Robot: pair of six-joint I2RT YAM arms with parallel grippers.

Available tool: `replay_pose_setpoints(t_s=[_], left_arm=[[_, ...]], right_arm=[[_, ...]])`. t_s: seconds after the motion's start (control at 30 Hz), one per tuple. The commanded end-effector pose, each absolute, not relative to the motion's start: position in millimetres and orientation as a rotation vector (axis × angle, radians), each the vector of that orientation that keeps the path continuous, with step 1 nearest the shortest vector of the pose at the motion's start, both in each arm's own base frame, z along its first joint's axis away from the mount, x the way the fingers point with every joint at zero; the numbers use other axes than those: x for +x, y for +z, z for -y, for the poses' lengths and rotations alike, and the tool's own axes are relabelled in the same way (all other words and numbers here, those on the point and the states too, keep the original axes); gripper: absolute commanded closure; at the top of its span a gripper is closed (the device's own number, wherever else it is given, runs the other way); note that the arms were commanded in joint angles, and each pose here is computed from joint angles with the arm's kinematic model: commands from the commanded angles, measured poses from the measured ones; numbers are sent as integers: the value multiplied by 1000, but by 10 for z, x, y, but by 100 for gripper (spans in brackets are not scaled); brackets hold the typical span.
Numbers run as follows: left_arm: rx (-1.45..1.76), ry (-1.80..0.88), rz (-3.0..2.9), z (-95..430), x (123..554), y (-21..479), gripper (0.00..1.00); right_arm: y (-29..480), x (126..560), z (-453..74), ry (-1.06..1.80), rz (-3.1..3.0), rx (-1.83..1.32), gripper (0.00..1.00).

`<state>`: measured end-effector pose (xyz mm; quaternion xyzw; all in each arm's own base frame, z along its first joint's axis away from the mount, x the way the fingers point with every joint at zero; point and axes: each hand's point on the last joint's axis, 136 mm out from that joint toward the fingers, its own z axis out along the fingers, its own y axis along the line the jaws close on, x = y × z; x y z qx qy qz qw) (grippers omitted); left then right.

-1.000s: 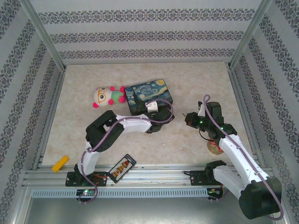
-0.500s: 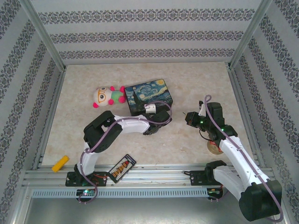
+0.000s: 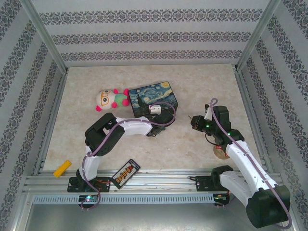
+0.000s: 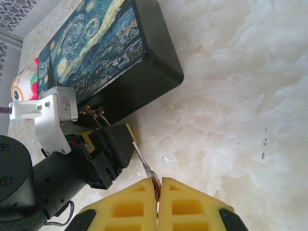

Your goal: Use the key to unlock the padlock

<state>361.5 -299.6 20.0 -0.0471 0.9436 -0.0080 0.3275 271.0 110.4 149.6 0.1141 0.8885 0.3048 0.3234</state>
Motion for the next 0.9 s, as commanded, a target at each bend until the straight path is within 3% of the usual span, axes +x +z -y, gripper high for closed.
replay_pose_setpoints(t_s=[0.0,0.4,0.87], left_arm=[[-154,-118,-2483,3104,3680,140,48],[-118,-146,-2497,3226,3722,72,58],[-78,-151,-2536,3258,3592,-30,56]], right_arm=[[1498,2743,-1091,814,-2314,322,100],[1512,2766,-1132,844,-2309,315,100],[1551,2777,-1139,853,-2295,311,100]])
